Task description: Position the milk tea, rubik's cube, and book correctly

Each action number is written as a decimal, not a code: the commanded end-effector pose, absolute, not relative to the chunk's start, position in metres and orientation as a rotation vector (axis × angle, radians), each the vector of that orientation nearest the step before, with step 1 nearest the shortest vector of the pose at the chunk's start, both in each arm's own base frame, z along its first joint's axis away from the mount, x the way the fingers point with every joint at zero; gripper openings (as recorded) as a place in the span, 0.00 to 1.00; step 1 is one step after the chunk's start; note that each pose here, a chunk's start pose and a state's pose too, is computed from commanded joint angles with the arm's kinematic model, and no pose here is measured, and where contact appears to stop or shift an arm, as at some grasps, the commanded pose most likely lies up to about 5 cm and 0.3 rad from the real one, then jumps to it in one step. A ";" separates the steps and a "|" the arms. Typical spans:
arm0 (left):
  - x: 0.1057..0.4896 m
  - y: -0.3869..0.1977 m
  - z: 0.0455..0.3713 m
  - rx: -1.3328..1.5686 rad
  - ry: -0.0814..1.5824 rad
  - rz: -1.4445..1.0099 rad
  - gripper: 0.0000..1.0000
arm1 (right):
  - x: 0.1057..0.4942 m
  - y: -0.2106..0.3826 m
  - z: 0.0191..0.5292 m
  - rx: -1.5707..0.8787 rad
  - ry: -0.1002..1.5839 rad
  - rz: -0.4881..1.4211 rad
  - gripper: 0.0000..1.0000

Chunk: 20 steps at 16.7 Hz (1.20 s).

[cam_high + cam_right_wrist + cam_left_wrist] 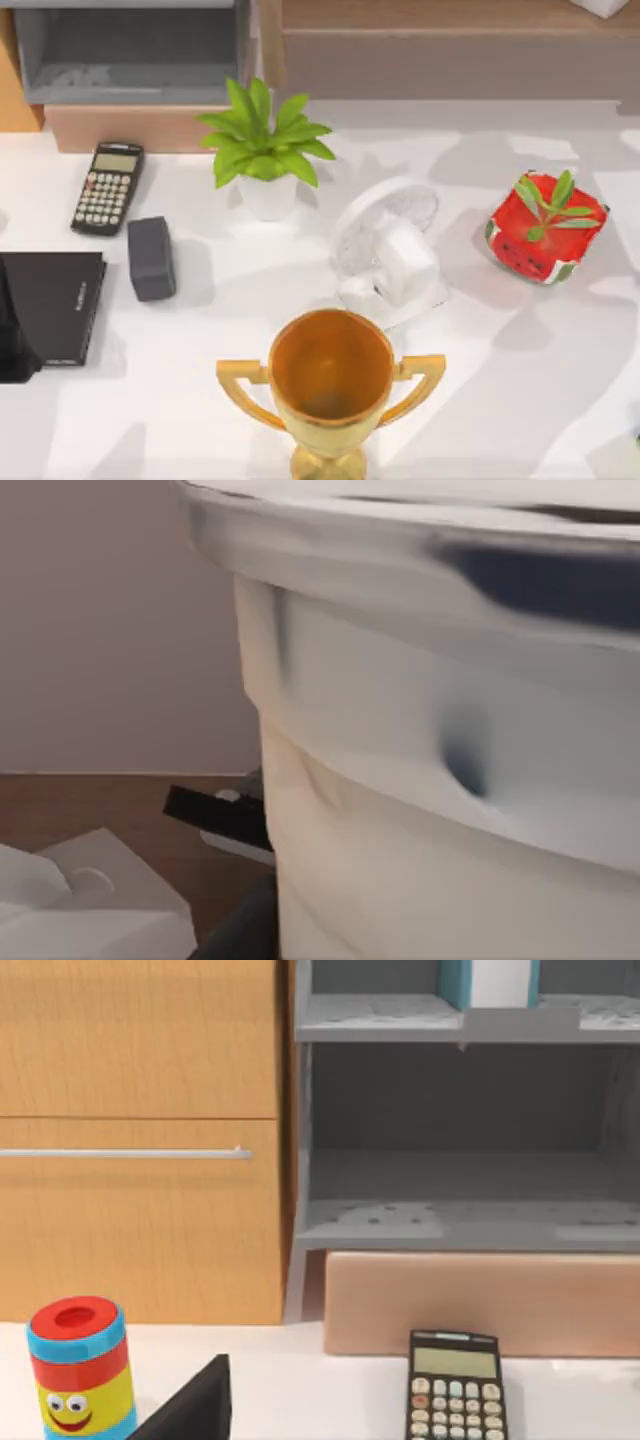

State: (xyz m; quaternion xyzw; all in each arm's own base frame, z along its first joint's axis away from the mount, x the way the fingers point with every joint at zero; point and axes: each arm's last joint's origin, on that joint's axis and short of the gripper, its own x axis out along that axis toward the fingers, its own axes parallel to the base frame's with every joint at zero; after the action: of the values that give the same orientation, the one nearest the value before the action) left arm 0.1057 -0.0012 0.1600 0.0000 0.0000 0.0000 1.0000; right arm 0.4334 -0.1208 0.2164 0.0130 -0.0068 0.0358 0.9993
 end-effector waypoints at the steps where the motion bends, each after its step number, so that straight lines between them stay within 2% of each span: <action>1: 0.106 -0.001 0.160 0.000 0.000 0.000 1.00 | 0.426 -0.122 0.218 0.023 -0.014 0.070 0.00; 6: 0.106 -0.001 0.160 0.000 0.000 0.000 1.00 | 0.389 -0.142 0.223 -0.008 -0.004 -0.008 0.00; 13: 0.106 -0.001 0.160 0.000 0.000 0.000 1.00 | 0.385 -0.147 0.219 -0.006 -0.003 -0.023 0.00; 20: 0.106 -0.001 0.160 0.000 0.000 0.000 1.00 | 0.360 -0.178 0.158 0.004 0.006 -0.078 0.00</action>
State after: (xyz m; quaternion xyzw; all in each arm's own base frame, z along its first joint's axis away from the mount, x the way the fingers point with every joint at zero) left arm 0.1057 -0.0012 0.1600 0.0000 0.0000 0.0000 1.0000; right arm 0.3600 -0.1782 0.1581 0.0020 0.0030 -0.0390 0.9992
